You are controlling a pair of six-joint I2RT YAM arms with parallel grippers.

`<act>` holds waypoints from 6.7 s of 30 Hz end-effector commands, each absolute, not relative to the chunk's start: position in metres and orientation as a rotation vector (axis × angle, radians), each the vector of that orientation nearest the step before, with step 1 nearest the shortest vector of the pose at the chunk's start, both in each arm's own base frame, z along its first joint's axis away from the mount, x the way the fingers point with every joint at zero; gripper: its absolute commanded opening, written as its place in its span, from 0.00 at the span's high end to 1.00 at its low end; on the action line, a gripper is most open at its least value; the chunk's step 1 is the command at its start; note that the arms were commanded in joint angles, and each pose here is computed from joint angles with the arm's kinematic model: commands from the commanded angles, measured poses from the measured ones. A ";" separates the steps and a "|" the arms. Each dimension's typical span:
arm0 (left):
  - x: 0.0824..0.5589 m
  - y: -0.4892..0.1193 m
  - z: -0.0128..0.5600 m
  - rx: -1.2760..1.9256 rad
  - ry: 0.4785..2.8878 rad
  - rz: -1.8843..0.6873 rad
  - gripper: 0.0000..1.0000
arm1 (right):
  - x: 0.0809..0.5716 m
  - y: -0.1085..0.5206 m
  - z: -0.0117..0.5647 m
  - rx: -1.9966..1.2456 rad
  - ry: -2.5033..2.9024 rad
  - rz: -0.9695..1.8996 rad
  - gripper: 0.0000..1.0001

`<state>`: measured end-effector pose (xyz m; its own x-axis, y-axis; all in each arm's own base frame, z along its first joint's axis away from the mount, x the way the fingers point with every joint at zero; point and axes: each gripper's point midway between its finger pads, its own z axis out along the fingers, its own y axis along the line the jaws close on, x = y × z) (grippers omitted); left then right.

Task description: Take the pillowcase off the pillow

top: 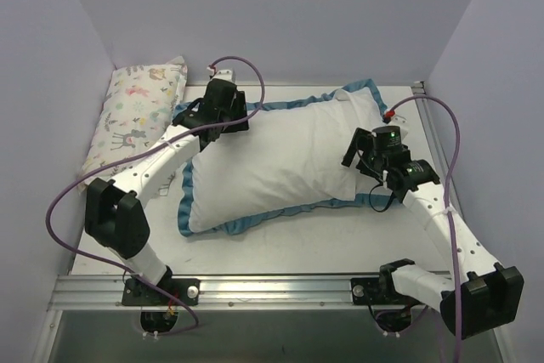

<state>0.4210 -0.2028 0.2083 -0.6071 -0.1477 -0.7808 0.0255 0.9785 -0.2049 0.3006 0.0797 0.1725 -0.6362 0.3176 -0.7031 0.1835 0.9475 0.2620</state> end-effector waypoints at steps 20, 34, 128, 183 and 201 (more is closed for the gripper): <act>0.342 -0.370 0.299 0.330 2.038 -0.540 0.03 | 0.319 0.065 0.093 0.649 2.261 0.507 0.83; 0.350 -0.423 0.221 0.338 2.161 -0.266 0.03 | 0.311 0.123 0.143 0.497 2.069 0.826 0.86; 0.425 -0.374 0.245 0.131 2.179 -0.229 1.00 | 0.286 0.016 0.055 0.728 2.376 0.241 1.00; 0.221 -0.338 0.193 0.312 2.257 -0.643 1.00 | 0.344 0.063 0.181 0.340 2.153 0.154 0.74; 0.176 -0.318 0.198 0.304 2.227 -0.665 1.00 | 0.350 0.067 0.197 0.382 2.146 0.370 0.44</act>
<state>0.1619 -0.3275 0.1960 -0.6933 0.0174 -0.7205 0.4560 0.7847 -0.4199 0.3691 0.0420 0.1449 -0.6067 0.4307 -0.6681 0.2803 0.9024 0.3272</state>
